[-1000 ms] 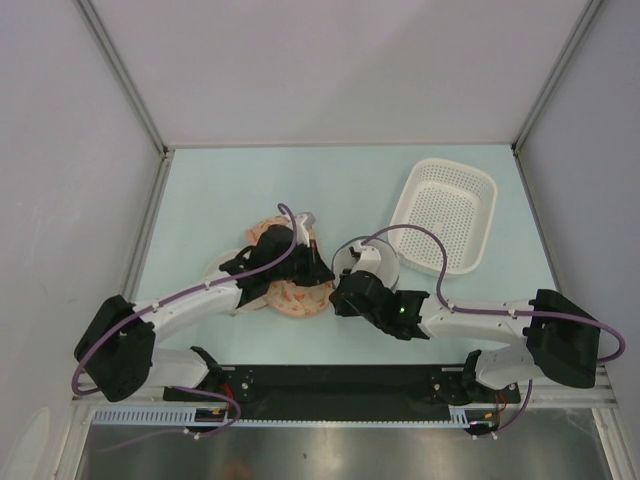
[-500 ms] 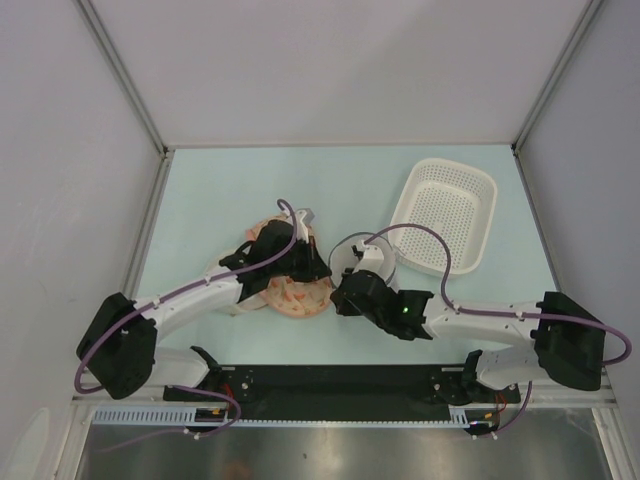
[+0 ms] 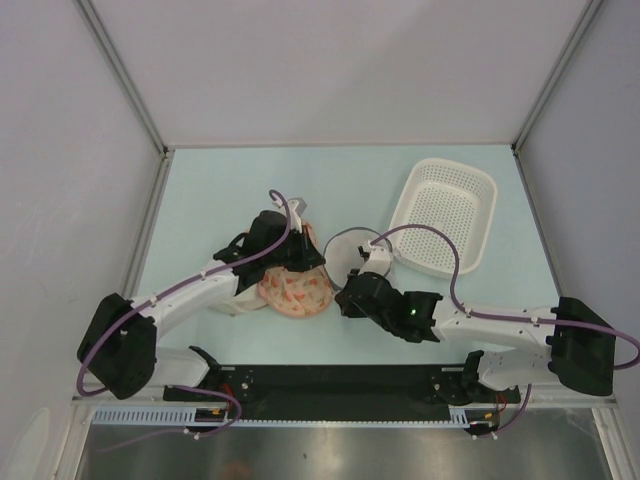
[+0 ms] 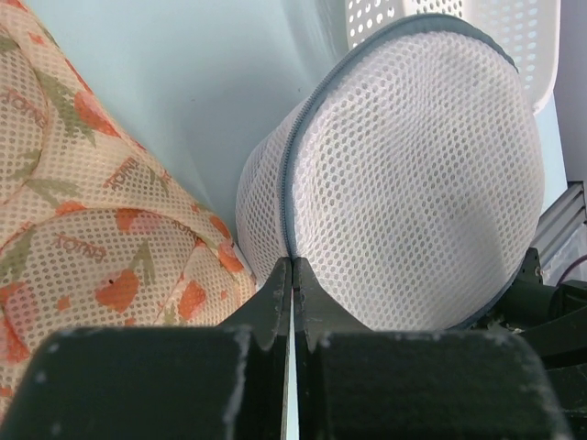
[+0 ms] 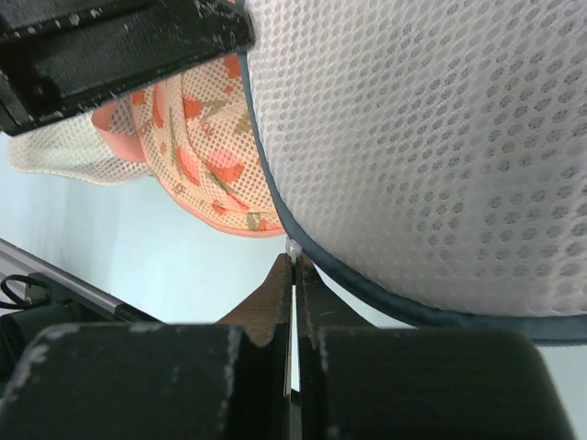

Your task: Unzip the laundry bag and remove the bra

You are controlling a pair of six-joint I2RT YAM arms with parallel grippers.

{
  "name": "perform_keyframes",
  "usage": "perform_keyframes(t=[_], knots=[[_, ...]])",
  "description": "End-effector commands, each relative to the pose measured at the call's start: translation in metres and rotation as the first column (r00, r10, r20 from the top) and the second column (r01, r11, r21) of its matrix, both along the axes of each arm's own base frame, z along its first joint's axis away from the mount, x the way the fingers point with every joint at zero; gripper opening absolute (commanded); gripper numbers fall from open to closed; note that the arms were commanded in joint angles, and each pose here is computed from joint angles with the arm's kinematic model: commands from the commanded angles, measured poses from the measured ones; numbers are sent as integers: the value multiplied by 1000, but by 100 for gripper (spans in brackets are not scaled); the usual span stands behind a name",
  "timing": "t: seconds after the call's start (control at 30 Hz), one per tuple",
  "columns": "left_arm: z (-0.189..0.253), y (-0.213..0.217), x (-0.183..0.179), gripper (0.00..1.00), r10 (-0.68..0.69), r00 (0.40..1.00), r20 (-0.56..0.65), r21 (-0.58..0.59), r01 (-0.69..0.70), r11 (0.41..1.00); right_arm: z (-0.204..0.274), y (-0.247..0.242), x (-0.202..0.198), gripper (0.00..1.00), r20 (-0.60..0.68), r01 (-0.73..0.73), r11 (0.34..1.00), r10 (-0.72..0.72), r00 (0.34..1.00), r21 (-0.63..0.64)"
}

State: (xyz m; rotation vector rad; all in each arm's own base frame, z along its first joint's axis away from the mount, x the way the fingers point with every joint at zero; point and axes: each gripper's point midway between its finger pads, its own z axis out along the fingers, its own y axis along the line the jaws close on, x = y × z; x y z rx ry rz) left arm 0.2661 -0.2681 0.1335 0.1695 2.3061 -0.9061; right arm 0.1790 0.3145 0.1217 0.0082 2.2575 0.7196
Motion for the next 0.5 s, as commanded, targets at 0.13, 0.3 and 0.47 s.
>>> perform_keyframes(t=[0.13,0.3,0.47], knots=[[19,3,29,0,32,996,84,9,-32,999,2,-6,-6,0,-5,14,1000,-14,1000,-2],[23,0,33,0,22,996,88,4,-22,1000,2,-7,-6,0,-4,15,1000,-15,1000,-3],[23,-7,25,21,-20,997,69,-37,22,999,3,-7,-5,0,0,20,1000,-20,1000,2]])
